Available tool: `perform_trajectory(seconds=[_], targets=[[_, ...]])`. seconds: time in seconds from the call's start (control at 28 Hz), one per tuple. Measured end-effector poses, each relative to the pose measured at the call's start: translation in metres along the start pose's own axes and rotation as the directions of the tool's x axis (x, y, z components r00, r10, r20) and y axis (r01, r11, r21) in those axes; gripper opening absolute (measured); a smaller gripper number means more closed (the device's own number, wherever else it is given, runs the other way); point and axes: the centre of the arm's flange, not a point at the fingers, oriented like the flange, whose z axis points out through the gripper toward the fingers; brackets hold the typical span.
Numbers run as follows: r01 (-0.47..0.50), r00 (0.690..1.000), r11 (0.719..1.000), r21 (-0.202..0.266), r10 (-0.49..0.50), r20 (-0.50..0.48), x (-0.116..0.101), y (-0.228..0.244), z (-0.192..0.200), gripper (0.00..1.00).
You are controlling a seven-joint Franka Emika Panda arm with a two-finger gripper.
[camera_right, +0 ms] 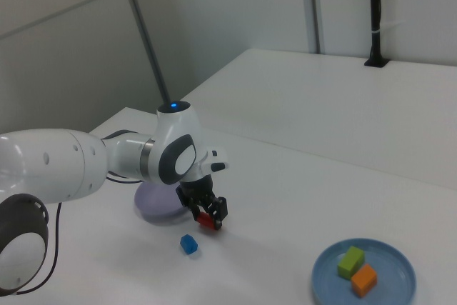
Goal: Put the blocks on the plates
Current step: 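Carry the red block onto the lavender plate and release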
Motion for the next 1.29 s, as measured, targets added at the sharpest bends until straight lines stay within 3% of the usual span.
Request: perform_trajectory(seconds=[0.07,0.32,0.64,0.89,1.07,1.29], targets=[[-0.001,1.0,1.0,0.0,0.001,-0.002,0.001,0.0,-0.001,0.67],[-0.008,1.0,1.0,-0.001,0.008,-0.007,0.002,0.004,-0.003,0.67],[-0.031,0.995,0.999,0.009,0.032,-0.094,0.017,-0.001,-0.048,0.67],[-0.018,0.993,0.999,0.028,0.021,-0.112,0.009,-0.067,-0.06,0.67],[-0.001,0.993,1.0,-0.008,0.0,-0.122,-0.004,-0.117,-0.057,0.67],[-0.007,0.995,0.999,-0.039,0.003,-0.103,-0.011,-0.139,-0.034,0.67]])
